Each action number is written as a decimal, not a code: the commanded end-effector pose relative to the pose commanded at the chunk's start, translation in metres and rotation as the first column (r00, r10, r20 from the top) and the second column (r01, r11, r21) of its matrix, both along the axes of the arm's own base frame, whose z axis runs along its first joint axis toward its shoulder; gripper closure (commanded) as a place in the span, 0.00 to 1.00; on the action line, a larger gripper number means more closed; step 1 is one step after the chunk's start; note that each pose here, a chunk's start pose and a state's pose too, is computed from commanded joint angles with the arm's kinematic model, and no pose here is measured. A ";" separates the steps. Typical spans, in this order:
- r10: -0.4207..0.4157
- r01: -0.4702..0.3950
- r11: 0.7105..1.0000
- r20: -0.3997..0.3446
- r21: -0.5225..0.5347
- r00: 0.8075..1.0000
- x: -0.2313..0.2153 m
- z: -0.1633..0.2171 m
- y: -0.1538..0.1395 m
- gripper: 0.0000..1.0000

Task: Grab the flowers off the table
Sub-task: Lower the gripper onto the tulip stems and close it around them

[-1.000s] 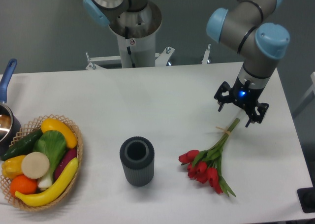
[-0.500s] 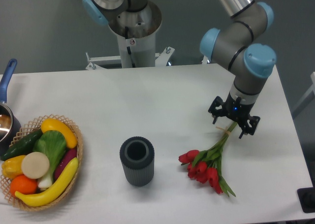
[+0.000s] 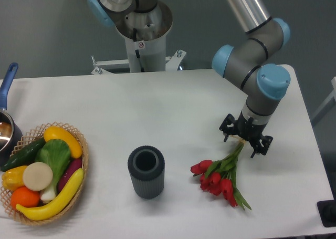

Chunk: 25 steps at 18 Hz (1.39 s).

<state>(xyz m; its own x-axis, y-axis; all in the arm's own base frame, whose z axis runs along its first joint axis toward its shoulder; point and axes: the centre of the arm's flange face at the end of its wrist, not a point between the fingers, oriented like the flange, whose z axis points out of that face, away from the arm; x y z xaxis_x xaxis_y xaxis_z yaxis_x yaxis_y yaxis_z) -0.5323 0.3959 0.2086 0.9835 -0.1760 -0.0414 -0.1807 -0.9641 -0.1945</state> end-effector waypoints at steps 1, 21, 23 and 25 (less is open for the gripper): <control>-0.003 0.003 1.000 -0.009 0.004 1.000 -0.001 0.002 0.002 0.00; -0.005 0.005 1.000 0.014 -0.008 1.000 0.012 -0.014 0.011 0.00; -0.005 0.005 1.000 0.016 -0.009 1.000 0.012 -0.016 0.011 0.01; -0.003 0.003 1.000 0.018 -0.010 1.000 0.012 -0.016 0.010 0.14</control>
